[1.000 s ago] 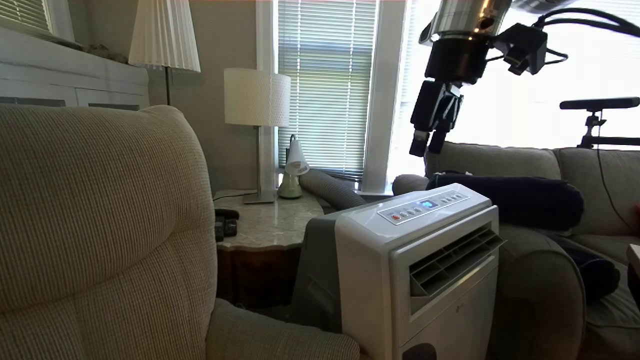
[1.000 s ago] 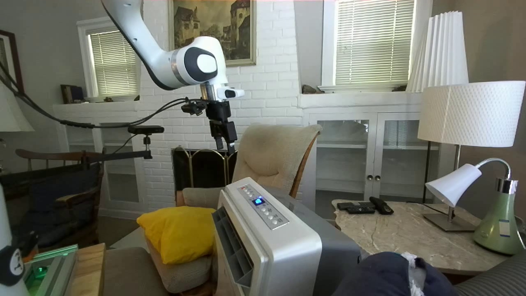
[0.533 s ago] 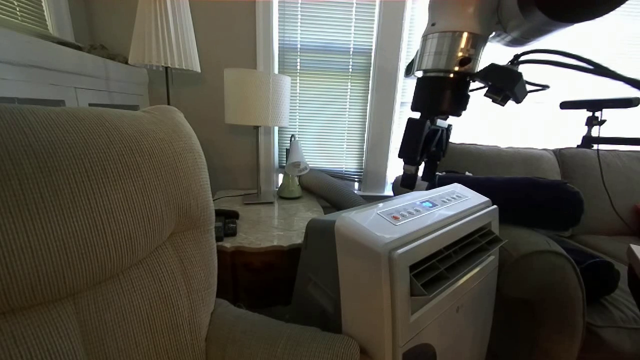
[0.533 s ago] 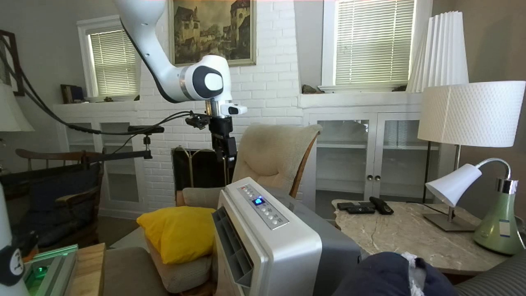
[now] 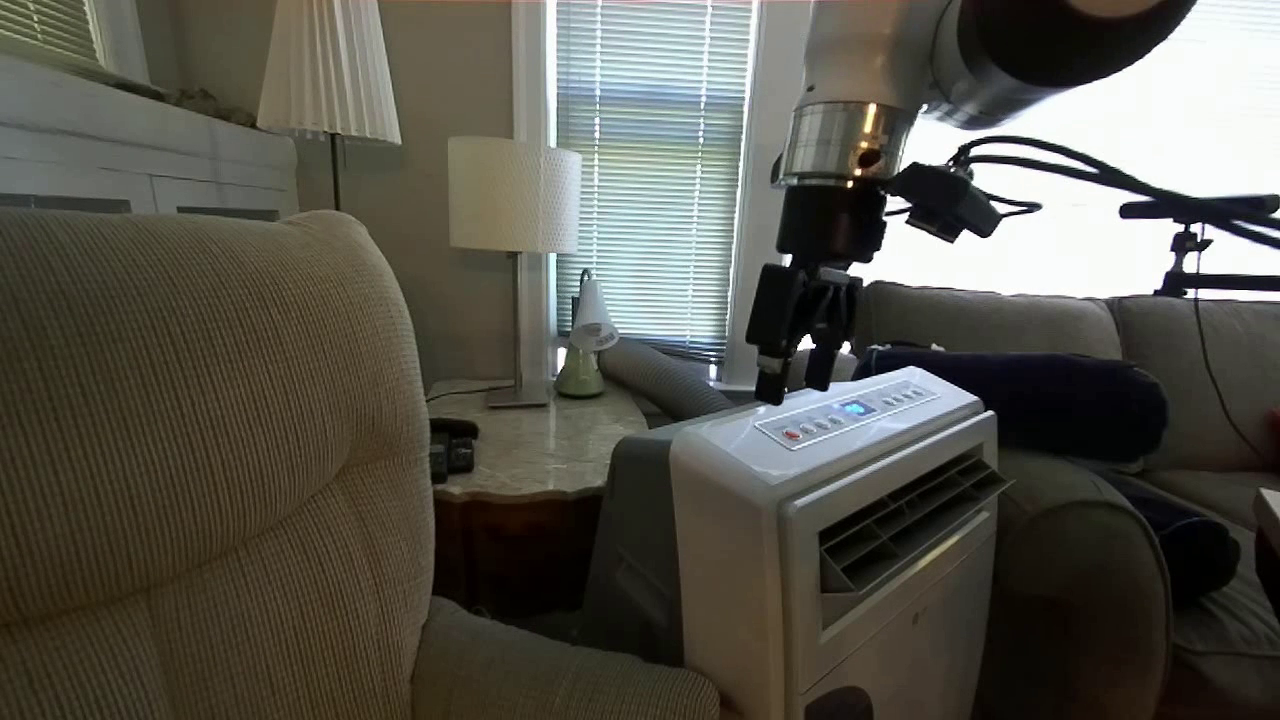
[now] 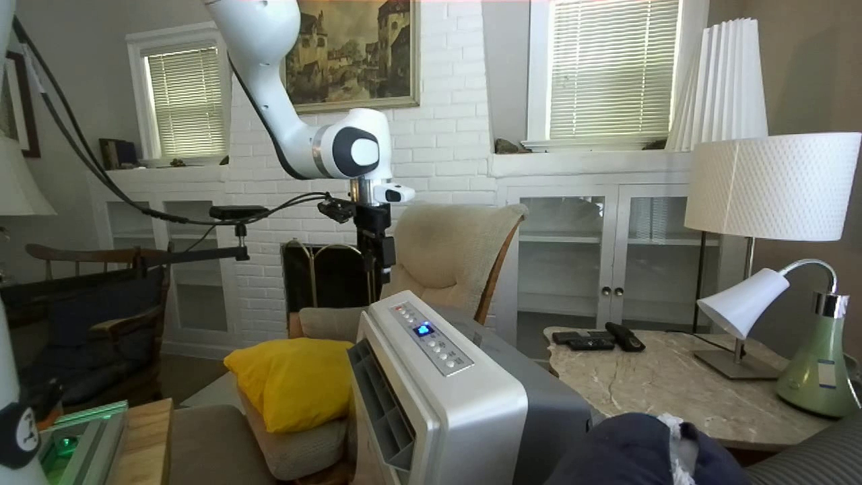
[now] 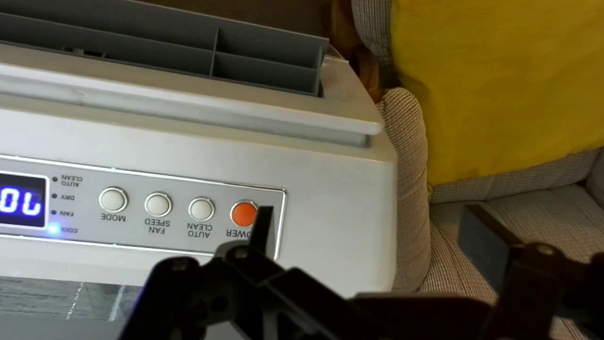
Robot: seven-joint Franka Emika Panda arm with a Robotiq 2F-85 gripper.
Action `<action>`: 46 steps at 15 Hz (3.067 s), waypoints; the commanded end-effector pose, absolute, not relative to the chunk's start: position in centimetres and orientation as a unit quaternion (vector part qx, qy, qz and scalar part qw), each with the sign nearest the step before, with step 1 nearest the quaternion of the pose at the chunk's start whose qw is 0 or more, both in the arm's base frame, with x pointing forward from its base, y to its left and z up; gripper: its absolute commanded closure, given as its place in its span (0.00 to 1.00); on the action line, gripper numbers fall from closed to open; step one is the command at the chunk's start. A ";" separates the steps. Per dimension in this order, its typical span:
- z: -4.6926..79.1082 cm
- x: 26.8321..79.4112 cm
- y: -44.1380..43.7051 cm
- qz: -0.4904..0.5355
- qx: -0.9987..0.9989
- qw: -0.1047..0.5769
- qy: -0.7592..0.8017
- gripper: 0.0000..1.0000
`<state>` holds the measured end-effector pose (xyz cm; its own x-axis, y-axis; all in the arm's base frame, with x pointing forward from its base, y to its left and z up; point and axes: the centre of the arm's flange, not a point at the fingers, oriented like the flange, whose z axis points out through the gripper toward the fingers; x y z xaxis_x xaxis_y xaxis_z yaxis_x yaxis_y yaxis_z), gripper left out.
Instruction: Turn off the air conditioner.
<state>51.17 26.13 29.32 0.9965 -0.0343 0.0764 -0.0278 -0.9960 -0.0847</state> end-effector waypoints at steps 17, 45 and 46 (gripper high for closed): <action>25.3 55.3 24.7 0.001 -0.997 0.064 0.048 0.00; 23.2 55.5 24.2 0.036 -0.998 0.054 0.010 0.00; 22.8 55.6 24.2 0.035 -0.998 0.051 0.011 0.00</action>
